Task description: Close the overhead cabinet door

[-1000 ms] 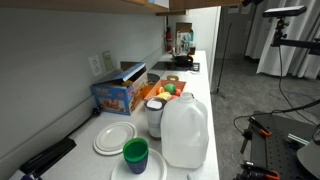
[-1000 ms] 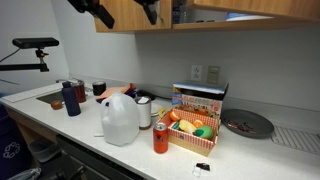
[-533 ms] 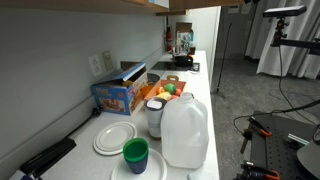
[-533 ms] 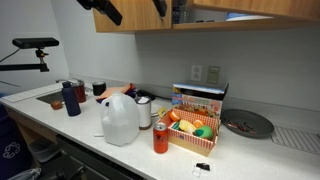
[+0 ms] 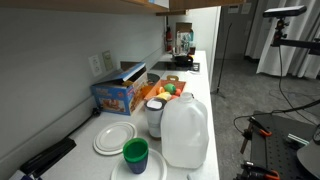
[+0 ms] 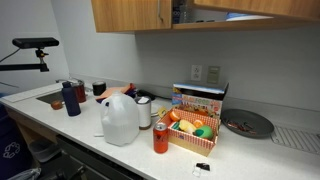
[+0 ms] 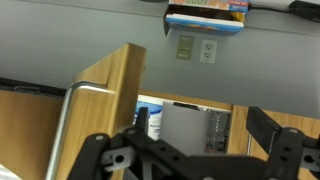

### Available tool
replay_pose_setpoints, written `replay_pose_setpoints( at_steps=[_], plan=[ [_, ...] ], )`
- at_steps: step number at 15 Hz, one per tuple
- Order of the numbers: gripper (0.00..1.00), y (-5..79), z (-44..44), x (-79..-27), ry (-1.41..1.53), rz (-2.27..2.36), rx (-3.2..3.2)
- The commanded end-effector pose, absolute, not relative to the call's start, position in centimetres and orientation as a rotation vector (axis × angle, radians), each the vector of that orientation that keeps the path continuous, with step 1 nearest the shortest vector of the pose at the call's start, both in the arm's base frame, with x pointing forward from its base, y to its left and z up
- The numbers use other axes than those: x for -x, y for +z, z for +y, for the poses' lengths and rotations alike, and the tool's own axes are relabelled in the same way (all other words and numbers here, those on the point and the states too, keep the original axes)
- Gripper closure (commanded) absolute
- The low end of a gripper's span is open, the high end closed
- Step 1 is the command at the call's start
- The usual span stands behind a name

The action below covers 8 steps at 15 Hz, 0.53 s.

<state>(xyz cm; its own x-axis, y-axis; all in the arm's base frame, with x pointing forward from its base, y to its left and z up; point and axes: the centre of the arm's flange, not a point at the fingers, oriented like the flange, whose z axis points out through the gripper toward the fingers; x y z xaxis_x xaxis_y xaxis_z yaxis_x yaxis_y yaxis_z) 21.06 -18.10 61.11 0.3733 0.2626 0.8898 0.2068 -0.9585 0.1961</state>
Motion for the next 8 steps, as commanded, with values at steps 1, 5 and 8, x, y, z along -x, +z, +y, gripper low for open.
replay_pose_setpoints(
  at_steps=[1, 5, 8],
  plan=[
    [0.00, 60.14, -17.35, -21.78, 1.724, 0.519, -2.533],
    [0.00, 59.92, -16.75, -22.39, 1.769, 0.538, -2.553],
    [0.00, 60.01, -16.78, -22.63, 1.814, 0.520, -2.521]
  ],
)
